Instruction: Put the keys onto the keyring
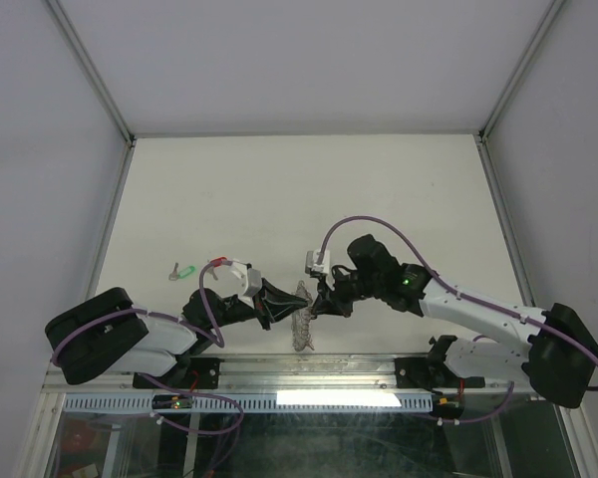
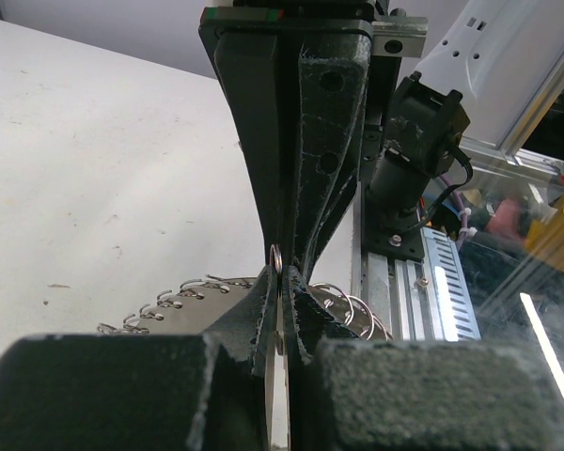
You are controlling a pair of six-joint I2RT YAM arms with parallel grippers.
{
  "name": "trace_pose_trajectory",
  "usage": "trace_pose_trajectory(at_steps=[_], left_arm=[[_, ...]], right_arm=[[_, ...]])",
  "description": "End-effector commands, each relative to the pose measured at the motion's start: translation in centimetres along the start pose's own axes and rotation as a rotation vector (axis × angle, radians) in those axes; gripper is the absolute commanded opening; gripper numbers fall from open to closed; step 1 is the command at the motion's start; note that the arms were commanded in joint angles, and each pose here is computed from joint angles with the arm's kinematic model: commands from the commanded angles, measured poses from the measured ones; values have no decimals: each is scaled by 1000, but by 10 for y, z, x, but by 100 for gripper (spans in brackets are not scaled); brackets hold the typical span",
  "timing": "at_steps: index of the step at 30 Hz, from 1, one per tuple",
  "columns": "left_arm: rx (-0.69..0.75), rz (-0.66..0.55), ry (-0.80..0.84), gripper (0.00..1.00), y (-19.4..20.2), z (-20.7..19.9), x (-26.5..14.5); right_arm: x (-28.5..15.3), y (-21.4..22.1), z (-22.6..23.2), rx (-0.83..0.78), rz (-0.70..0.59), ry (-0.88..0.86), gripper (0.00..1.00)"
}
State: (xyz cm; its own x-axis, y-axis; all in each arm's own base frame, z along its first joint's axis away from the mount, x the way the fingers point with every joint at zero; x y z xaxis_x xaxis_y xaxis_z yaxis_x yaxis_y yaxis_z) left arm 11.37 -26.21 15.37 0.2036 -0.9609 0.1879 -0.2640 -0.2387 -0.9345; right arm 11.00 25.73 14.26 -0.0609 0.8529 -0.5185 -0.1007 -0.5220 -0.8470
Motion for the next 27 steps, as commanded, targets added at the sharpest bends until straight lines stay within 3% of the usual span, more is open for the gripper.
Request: trace_pose_trajectory(at_steps=[1, 8, 13, 16, 27], left_arm=[[29, -75, 51, 0, -19, -8, 6], [27, -70, 51, 0, -18, -8, 5], [27, -70, 50, 0, -17, -8, 4], [27, -69, 50, 0, -17, -8, 4], [26, -72, 59, 0, -18, -9, 6]], right_arm=[[4, -23, 0, -39, -55, -3, 0], [2, -29, -2, -70, -66, 27, 0], [-18, -30, -5, -146, -86, 130, 19], [-28, -32, -5, -179, -112, 174, 24], [-17, -35, -4, -195, -125, 111, 20]])
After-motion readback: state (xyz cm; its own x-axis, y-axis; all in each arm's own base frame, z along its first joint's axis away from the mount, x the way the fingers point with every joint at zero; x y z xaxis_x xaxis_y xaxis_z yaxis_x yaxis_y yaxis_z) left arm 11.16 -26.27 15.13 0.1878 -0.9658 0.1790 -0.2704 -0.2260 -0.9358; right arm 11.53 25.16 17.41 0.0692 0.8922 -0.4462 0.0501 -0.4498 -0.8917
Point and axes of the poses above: each gripper's point midway between its finger pads, its own x axis out along the fingers, its own z axis along the line the jaws close on, y = z × x, the point moved 4 cm from there along -x, back along the fingers, and after that the axes turned 6 degrees about -x, right-handed, at the moved point
